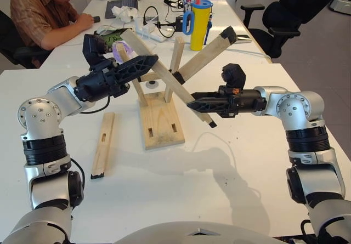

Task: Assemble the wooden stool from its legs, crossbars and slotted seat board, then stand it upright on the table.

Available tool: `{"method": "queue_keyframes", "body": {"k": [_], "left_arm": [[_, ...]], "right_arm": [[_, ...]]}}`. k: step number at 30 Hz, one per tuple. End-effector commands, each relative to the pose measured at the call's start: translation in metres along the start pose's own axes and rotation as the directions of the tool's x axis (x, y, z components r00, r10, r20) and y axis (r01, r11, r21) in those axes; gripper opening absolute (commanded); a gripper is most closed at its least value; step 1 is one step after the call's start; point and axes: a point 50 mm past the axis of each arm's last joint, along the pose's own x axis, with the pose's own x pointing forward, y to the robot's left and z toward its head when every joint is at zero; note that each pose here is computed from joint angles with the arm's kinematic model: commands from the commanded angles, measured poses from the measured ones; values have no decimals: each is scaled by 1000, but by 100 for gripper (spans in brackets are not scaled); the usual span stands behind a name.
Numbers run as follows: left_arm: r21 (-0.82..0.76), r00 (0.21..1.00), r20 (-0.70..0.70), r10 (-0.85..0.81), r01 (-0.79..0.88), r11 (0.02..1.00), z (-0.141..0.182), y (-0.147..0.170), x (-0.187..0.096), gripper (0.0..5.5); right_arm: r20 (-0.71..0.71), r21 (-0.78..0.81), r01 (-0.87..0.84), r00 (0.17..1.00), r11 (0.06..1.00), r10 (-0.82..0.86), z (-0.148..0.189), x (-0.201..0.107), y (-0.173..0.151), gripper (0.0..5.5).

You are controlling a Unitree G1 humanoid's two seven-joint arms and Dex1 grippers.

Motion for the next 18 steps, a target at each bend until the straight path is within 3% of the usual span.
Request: {"method": "queue_keyframes", "body": {"k": [1,3,8,11,18], "left_arm": [[109,988,47,146,-150,983,15,8,-26,205],[137,979,49,197,-202,970,21,7,-44,205],[237,940,1,341,-332,913,33,5,-82,205],[256,945,-2,328,-316,914,32,10,-76,205],[282,942,-22,334,-315,906,22,23,-66,205]], "right_arm": [[-46,-39,139,989,989,-141,-16,-9,-15,317],[-103,-96,187,975,978,-196,-31,-11,-18,350],[-247,-421,215,907,881,-340,-79,11,-29,352],[-270,-615,166,874,771,-403,-104,35,-41,352],[-247,-747,150,843,648,-479,-123,49,-65,352]]}}
